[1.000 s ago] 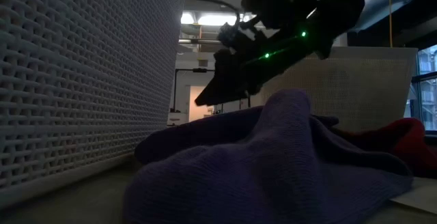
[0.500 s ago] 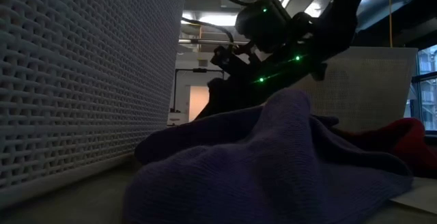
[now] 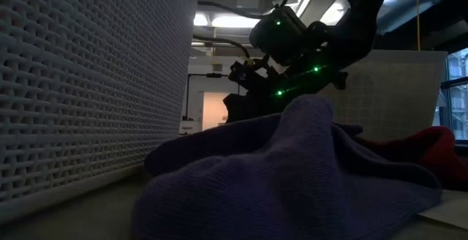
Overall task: Sort clothes
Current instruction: Put the red sock into the bottom white laundry bin
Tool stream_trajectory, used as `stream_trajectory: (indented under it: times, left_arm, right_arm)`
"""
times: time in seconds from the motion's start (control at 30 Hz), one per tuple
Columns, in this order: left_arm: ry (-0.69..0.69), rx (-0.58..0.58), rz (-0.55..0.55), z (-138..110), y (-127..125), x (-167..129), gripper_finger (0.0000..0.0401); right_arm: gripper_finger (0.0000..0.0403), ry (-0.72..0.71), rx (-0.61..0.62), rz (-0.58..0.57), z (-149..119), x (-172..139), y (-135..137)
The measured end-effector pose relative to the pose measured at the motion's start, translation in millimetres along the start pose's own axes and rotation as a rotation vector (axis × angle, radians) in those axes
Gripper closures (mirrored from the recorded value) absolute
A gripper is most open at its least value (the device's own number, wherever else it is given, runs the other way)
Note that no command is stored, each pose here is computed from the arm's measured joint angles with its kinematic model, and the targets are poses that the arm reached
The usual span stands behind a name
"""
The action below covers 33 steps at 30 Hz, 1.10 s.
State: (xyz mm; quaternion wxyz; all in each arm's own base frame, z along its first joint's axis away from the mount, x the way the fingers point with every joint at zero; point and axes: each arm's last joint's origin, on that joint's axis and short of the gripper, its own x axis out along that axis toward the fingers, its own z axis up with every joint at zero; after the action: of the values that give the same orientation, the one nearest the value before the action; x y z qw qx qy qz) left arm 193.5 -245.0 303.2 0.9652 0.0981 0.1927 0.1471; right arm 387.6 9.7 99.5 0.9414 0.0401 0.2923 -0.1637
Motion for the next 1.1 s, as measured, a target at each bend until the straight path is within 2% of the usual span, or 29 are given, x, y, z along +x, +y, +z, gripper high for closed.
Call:
stream_trajectory:
  times: [0.13,0.27,0.43,0.5,0.63,1.1]
  left_arm:
    - [0.000,0.000,0.000,0,0,0,0.0232]
    - [0.000,0.000,0.000,0,0,0,0.0232]
    - [0.000,-0.001,0.000,0,0,0,0.0232]
    - [0.000,-0.001,0.000,0,0,0,0.0232]
    - [0.000,-0.001,-0.001,0,0,0,0.0232]
    - [0.000,0.000,-0.001,0,0,0,0.0232]
  right_arm:
    - [0.0231,-0.008,-0.008,0.002,1,0,1]
    - [0.0302,-0.008,-0.029,-0.002,1,0,1]
    - [0.0387,-0.024,-0.042,-0.067,1,-1,0]
    - [0.0392,-0.036,-0.057,-0.062,2,-1,1]
    - [0.0368,-0.068,-0.080,-0.080,7,-7,7]
    - [0.0359,-0.256,-0.297,-0.341,36,-78,60]
